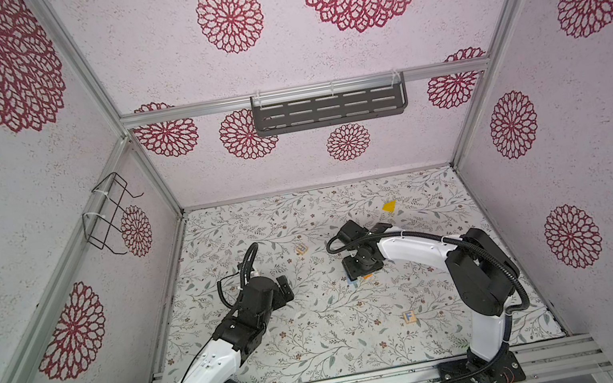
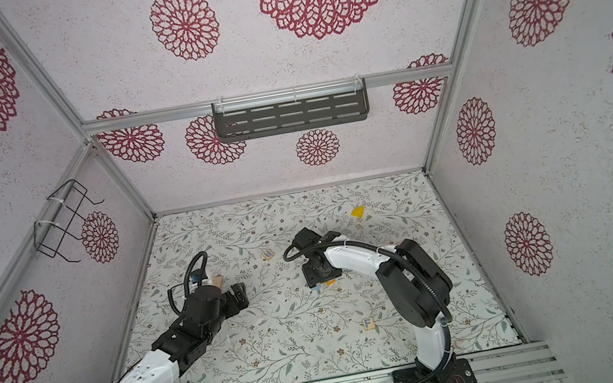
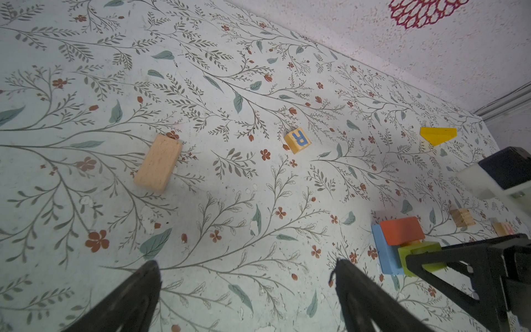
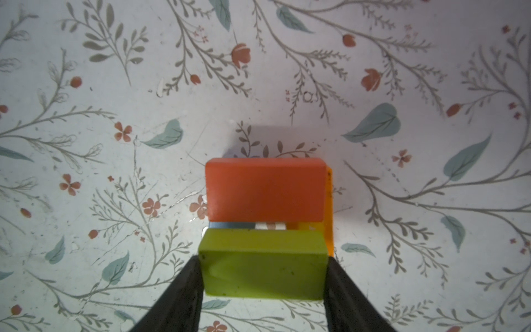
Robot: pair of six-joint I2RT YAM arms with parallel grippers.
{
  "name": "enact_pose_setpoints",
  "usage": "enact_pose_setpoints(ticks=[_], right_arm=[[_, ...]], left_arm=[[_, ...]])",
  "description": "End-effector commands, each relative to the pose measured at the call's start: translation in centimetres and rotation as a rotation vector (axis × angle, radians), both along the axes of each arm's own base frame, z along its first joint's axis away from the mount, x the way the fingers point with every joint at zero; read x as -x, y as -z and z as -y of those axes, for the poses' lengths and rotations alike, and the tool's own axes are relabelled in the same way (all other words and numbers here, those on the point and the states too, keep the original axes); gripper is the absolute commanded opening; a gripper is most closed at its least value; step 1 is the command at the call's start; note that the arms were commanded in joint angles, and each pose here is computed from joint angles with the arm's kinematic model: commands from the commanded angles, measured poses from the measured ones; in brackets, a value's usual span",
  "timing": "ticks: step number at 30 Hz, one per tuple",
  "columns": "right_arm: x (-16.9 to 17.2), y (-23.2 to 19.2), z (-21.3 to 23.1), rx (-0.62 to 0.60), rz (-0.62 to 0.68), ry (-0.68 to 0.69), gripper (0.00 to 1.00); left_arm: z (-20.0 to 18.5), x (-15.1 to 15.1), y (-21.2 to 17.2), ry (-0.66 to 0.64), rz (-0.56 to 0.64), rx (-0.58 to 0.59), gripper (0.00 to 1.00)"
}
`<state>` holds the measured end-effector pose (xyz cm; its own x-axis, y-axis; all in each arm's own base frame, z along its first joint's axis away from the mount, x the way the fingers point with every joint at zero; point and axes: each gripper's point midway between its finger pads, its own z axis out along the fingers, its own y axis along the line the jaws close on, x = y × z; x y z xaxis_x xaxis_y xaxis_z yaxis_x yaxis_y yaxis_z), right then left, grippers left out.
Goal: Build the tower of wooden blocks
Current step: 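Lift the lime-green block and carry it over the stack, then lower the lime-green block against the stack and open the right gripper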
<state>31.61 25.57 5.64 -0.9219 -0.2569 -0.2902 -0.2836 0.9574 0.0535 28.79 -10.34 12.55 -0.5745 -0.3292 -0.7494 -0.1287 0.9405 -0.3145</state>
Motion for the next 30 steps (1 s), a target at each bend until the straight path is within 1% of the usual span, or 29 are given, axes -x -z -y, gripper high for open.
enact_pose_setpoints(ticks=[1,7,15,26,30], right_arm=[[0.0,0.2,0.2,-0.003,-0.014,0.017,0.56],[-0.2,0.4,0.2,-0.003,-0.015,0.015,0.56],[-0.4,0.5,0.1,-0.006,-0.014,0.015,0.59],[-0.5,-0.2,0.0,-0.022,0.010,0.004,0.72],[-0.6,-0.8,0.1,-0.023,0.023,0.001,0.75]], left_arm=[[-0.1,-0.5,-0.6,-0.012,0.021,0.013,0.97],[0.1,-0.6,-0.8,-0.005,0.023,0.012,0.97],[0.1,-0.6,-0.6,-0.012,0.012,0.021,0.97],[-0.1,-0.3,-1.1,-0.010,0.023,0.019,0.97],[-0.3,-0.2,-1.3,-0.015,0.026,0.020,0.97]])
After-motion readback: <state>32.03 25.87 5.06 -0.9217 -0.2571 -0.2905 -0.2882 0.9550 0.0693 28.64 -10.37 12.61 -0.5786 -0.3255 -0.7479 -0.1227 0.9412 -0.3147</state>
